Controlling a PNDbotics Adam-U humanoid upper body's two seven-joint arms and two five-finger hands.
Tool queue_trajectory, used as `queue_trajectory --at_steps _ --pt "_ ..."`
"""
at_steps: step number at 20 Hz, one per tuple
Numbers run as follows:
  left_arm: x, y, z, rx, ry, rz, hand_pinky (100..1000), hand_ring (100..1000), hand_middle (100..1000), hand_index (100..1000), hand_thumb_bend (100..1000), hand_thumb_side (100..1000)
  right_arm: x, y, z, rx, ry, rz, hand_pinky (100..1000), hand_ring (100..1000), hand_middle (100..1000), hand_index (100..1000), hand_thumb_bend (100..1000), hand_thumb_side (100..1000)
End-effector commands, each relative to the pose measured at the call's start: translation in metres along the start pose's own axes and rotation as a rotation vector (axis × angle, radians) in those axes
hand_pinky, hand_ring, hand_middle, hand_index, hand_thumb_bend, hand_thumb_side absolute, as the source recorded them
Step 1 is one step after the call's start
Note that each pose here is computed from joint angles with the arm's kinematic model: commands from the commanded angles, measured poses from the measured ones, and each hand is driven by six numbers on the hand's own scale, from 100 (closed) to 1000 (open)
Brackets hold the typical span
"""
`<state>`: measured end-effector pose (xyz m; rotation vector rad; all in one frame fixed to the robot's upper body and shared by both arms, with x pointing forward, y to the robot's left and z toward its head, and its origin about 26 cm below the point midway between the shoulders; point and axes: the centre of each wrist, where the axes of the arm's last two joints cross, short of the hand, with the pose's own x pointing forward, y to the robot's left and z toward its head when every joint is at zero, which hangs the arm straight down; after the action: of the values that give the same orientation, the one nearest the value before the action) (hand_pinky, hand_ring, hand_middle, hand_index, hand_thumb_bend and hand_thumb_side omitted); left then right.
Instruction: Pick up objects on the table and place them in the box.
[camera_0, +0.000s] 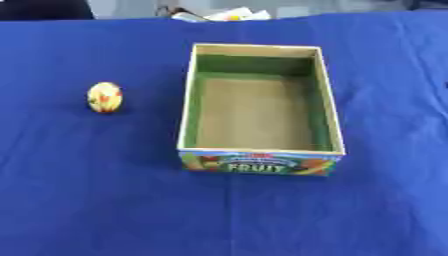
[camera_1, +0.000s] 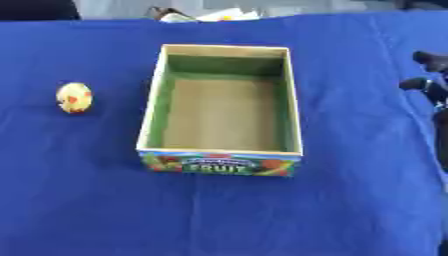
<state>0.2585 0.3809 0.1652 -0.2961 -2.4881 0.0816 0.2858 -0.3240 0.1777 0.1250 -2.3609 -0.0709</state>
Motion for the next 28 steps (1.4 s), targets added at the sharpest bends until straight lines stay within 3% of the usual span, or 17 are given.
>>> queue_trajectory --at_steps 1,4,6,7,8,9,13,17,20,24,28 --pt "0.008 0.000 -0.005 -0.018 -0.027 -0.025 642 487 520 783 100 977 0.009 0.000 -0.006 0.024 -0.029 0.027 540 758 508 861 100 996" --pt "0.015 0.006 -0.008 -0.036 -0.041 -0.075 639 491 535 788 100 935 0.009 0.000 -0.006 0.027 -0.026 0.035 540 759 507 861 100 996" --pt "0.031 0.015 -0.018 -0.082 -0.085 -0.170 627 499 545 795 100 851 0.009 -0.001 -0.006 0.029 -0.026 0.043 541 759 507 861 100 996" --pt "0.040 0.020 -0.024 -0.108 -0.118 -0.232 622 504 551 800 100 983 0.010 -0.002 -0.006 0.030 -0.025 0.046 541 759 507 861 100 997" --pt "0.048 0.026 -0.029 -0.133 -0.151 -0.301 618 508 556 804 100 789 0.010 -0.002 -0.005 0.031 -0.024 0.049 541 759 507 861 100 995" --pt "0.054 0.032 -0.034 -0.156 -0.181 -0.368 609 515 565 815 100 744 0.010 -0.003 -0.005 0.031 -0.022 0.053 541 759 507 861 100 995" --pt "0.066 0.068 -0.050 -0.279 -0.266 -0.641 595 539 592 846 100 651 0.011 -0.004 -0.005 0.032 -0.022 0.062 541 759 508 860 100 999" --pt "0.070 0.103 -0.060 -0.398 -0.289 -0.822 595 560 608 861 100 639 0.011 -0.005 -0.005 0.034 -0.026 0.061 541 758 508 859 100 1000" --pt "0.078 0.124 -0.075 -0.485 -0.240 -0.939 596 582 628 882 100 653 0.011 -0.005 -0.004 0.035 -0.026 0.060 541 758 508 859 100 1000" --pt "0.085 0.139 -0.094 -0.594 -0.137 -1.079 558 596 637 883 100 694 0.011 -0.006 -0.004 0.039 -0.026 0.057 541 757 508 857 100 1000" --pt "0.083 0.151 -0.106 -0.712 -0.006 -1.212 575 617 647 896 100 735 0.011 -0.006 -0.004 0.042 -0.033 0.046 541 755 508 855 100 1000"
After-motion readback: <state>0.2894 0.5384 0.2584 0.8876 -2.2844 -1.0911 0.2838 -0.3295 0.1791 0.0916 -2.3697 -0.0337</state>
